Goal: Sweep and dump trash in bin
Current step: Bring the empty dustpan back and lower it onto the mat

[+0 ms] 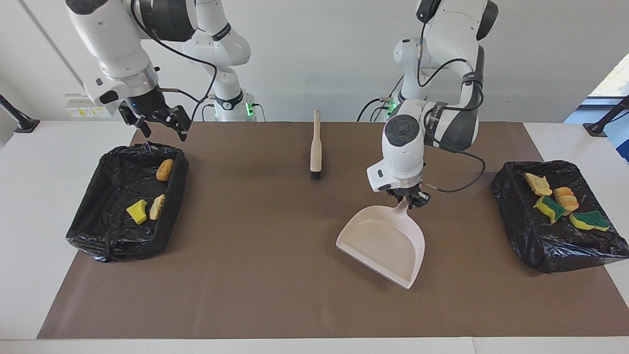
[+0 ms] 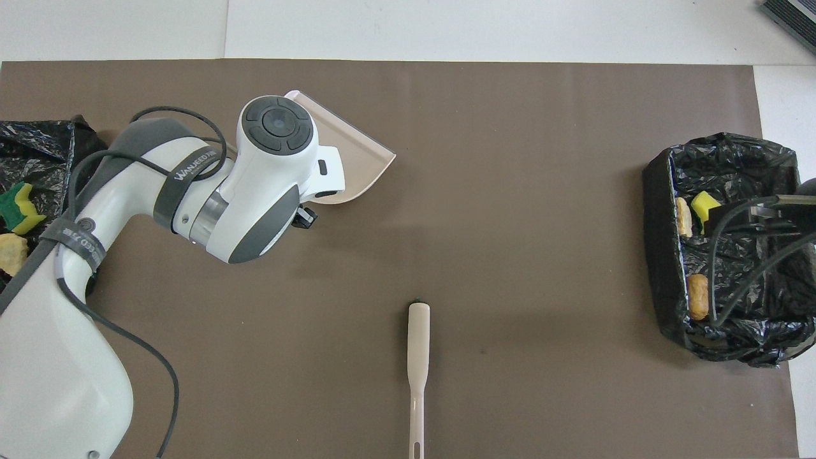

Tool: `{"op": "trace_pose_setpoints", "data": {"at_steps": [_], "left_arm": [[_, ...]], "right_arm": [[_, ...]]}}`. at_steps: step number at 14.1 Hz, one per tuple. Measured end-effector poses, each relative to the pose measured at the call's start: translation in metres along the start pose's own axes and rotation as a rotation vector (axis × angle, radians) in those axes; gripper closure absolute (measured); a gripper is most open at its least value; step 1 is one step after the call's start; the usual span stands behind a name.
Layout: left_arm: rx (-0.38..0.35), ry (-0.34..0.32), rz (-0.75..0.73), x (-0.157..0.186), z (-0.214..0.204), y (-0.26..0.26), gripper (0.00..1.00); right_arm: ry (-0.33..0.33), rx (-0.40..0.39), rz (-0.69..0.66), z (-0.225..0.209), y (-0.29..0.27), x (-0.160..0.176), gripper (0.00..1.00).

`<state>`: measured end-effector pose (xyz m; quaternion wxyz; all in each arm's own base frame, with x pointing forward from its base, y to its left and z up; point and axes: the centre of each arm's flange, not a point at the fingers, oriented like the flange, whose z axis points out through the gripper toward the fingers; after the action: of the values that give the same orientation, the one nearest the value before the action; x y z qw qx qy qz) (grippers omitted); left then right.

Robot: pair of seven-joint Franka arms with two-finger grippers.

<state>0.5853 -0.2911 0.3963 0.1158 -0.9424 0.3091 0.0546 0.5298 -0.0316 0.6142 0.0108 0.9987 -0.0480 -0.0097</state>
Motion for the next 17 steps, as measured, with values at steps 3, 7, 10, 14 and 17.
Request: {"op": "trace_pose_setpoints", "data": {"at_steps": [3,7,10,14,17], "left_arm": [[-0.036,0.01,-0.161,0.008,-0.009,0.053,0.68],[-0.104,0.01,-0.445,0.043,0.004,0.124,0.68],[-0.164,0.021,-0.56,0.068,0.003,0.137,0.68],[-0.208,0.03,-0.702,0.079,-0.002,0.142,0.68],[-0.29,0.044,-0.729,0.085,-0.006,0.149,0.68]], "right_arm": [[-0.014,0.001,-0.032,-0.001,-0.009,-0.004,0.0],[-0.026,0.0,-0.03,0.0,-0.007,-0.005,0.0],[-0.026,0.0,-0.033,-0.002,-0.009,-0.006,0.0],[0.002,0.003,-0.034,-0.027,-0.008,-0.022,0.0],[0.023,0.01,-0.031,-0.038,-0.004,-0.029,0.0]]}}
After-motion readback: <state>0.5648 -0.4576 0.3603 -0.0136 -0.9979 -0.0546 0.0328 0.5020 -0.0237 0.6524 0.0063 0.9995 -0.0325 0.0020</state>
